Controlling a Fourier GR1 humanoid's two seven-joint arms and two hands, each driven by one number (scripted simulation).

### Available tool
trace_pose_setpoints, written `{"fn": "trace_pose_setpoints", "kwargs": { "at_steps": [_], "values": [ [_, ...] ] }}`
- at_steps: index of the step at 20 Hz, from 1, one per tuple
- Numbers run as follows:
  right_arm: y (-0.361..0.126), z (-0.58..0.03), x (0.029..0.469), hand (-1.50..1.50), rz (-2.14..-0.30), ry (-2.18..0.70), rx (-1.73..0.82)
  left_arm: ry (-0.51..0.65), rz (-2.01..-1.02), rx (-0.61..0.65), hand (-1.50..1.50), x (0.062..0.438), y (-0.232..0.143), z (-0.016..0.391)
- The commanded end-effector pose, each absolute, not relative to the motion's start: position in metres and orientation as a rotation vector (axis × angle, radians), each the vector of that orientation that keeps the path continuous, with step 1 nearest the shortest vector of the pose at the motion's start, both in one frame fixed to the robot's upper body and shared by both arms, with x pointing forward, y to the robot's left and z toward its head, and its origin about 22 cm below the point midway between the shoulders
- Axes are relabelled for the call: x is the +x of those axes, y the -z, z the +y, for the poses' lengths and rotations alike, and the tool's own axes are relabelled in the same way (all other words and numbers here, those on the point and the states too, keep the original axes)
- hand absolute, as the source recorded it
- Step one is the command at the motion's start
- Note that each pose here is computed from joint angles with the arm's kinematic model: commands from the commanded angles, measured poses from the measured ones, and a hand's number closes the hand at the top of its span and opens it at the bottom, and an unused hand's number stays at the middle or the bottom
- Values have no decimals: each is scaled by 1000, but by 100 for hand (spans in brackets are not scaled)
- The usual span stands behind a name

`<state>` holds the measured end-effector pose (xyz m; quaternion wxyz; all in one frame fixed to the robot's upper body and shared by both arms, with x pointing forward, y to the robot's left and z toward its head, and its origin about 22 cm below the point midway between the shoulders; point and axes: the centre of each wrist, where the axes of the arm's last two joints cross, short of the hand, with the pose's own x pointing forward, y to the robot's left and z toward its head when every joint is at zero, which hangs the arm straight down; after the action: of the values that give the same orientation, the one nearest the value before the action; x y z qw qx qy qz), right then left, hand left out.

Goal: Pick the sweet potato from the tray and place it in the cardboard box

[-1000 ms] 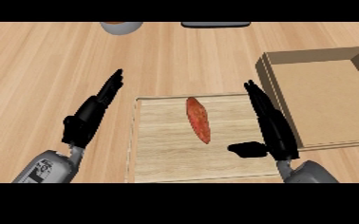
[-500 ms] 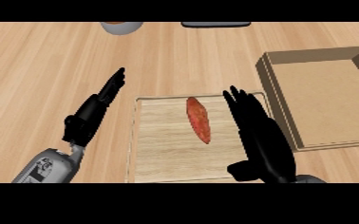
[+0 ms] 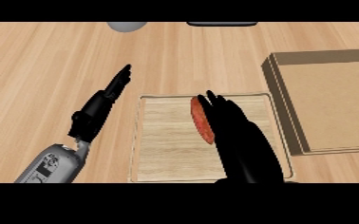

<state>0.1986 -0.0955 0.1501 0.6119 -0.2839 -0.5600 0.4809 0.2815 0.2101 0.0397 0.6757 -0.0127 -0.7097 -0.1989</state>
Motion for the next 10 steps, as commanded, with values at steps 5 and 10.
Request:
{"fn": "trace_pose_setpoints", "kwargs": {
  "at_steps": [5,10],
  "values": [
    [-144,-62,218,-150,-1144,-1084,-695,447,-1588,-41,0,292,-38,204],
    [-123,-54,224,-150,-1075,-1095,-713,449,-1598,-31,0,295,-49,220]
  ]
}}
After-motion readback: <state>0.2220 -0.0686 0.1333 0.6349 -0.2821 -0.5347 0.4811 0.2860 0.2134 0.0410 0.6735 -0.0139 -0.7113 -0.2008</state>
